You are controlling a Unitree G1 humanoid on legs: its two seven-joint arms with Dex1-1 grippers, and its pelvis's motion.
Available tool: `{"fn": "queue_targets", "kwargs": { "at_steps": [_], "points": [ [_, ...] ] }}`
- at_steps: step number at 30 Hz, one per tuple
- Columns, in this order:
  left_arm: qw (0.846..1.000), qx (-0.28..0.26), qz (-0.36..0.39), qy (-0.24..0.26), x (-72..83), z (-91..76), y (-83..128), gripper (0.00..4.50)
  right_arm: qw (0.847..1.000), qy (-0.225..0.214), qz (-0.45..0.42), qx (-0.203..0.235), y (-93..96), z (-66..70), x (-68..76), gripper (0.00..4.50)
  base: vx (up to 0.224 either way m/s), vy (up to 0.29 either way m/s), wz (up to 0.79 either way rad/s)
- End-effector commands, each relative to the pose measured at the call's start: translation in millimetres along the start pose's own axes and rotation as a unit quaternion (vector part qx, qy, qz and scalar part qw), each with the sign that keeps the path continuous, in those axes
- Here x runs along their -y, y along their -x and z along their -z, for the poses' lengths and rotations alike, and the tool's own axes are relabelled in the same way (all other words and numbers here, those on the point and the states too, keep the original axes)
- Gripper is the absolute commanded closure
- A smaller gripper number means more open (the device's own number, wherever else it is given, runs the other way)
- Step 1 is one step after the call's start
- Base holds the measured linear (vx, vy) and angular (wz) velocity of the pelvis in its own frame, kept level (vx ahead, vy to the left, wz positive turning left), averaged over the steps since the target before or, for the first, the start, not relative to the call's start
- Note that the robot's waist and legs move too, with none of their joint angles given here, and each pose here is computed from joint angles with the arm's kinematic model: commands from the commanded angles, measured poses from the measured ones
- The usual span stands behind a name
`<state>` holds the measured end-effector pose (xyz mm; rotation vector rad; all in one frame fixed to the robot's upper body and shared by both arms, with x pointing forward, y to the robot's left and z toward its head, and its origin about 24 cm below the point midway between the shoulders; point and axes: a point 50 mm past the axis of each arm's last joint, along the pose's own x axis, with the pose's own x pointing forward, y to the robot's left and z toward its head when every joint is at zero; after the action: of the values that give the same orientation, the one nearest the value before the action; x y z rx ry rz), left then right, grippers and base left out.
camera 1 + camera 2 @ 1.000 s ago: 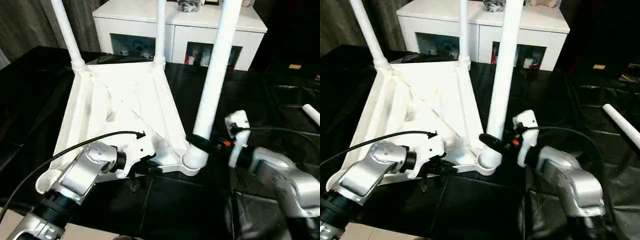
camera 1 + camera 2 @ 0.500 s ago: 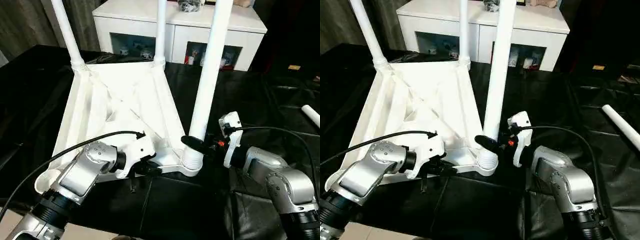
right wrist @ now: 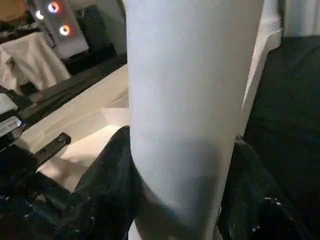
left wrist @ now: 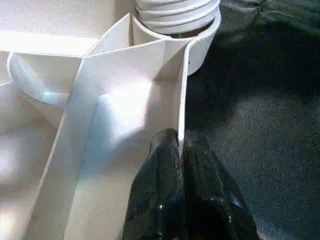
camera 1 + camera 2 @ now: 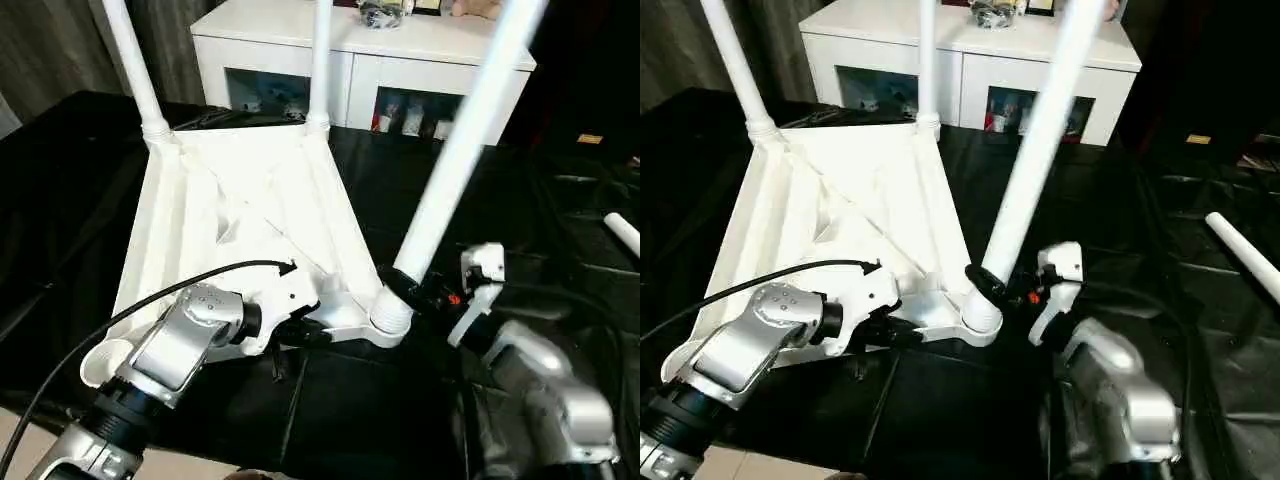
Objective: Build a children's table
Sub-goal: Insert table leg to table base
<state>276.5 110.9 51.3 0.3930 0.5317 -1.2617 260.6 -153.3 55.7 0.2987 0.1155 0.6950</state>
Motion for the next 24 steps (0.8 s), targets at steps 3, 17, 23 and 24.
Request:
{"fn": "queue_targets", "kwargs": {
  "at_steps": [3,17,23,24],
  "points": [
    [0.999,0.028,-0.039,0.007,-11.9,-8.0,7.7,4.50,0.996,0.063,0.060,-0.012,15.2,18.9,10.6,2.64,0.000,0.000,0.00],
    [0.998,0.028,-0.049,0.006,-15.5,-9.0,8.6,4.50,0.988,0.133,0.008,-0.074,11.6,31.4,3.5,2.65,0.000,0.000,0.00],
    [0.999,0.026,-0.038,0.004,-13.9,-8.6,9.1,4.50,0.987,0.067,-0.044,-0.140,7.6,33.0,1.4,2.65,0.000,0.000,0.00],
    [0.999,0.027,-0.035,0.002,-13.7,-9.2,9.5,4.50,0.987,0.054,-0.044,-0.146,5.2,29.6,4.9,2.65,0.000,0.000,0.00]
  ]
}}
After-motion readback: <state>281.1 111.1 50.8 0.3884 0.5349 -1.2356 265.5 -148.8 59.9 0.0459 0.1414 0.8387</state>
